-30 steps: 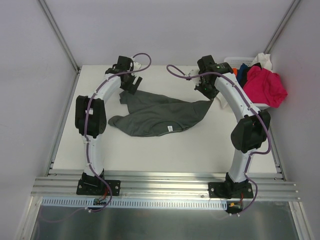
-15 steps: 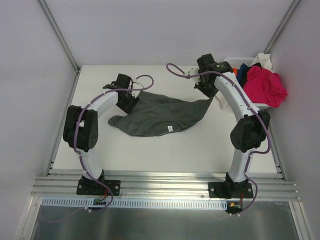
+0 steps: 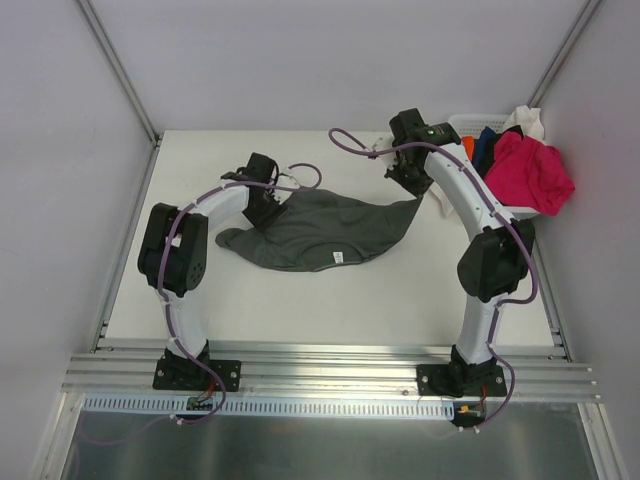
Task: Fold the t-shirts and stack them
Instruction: Flatten out the tshirt
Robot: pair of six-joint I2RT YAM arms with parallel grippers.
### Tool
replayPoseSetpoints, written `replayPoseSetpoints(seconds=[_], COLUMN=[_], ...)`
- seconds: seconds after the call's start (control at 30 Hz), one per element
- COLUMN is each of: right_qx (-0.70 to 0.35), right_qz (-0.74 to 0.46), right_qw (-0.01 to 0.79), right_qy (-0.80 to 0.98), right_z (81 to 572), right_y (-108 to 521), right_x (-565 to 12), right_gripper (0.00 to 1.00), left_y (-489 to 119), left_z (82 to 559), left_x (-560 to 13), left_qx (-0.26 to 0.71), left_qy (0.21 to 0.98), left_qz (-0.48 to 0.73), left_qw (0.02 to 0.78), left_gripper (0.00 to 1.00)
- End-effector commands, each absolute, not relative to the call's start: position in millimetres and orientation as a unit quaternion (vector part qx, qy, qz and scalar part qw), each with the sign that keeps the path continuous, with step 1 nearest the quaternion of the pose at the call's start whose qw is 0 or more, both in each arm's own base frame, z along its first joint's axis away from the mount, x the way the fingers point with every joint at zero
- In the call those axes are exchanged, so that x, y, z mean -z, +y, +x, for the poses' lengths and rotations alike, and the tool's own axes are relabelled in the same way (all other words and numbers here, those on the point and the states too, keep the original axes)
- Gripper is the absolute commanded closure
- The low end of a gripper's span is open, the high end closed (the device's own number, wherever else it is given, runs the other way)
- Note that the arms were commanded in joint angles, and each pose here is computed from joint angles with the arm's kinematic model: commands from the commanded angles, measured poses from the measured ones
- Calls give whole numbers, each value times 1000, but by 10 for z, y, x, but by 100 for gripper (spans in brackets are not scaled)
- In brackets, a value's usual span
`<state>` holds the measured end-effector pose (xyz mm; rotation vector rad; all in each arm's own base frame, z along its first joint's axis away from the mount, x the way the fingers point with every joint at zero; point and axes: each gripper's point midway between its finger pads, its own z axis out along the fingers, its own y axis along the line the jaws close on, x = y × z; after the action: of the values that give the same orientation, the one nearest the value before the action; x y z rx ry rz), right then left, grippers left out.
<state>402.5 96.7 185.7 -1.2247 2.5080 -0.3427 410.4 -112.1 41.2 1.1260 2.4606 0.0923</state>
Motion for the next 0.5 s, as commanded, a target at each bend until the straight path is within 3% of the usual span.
replayPoseSetpoints(seconds=[0.0, 0.27, 0.47], right_qx=[124, 127, 125], right_qz=[-421, -422, -422], right_qw=[181, 182, 182], right_qy=[880, 879, 880], right_z=[4042, 4077, 4136], right_y=[979, 988, 1021], right_x=[-2000, -1985, -1968], right_gripper=[99, 99, 100], left_y=[-1108, -1171, -1164], left_z=[4313, 4300, 4328], left_x=[-629, -1117, -880], left_qx=[-52, -41, -44], left_qy=[876, 861, 862], left_qz=[412, 407, 423], left_qw=[246, 303, 276], left_gripper=[44, 44, 44])
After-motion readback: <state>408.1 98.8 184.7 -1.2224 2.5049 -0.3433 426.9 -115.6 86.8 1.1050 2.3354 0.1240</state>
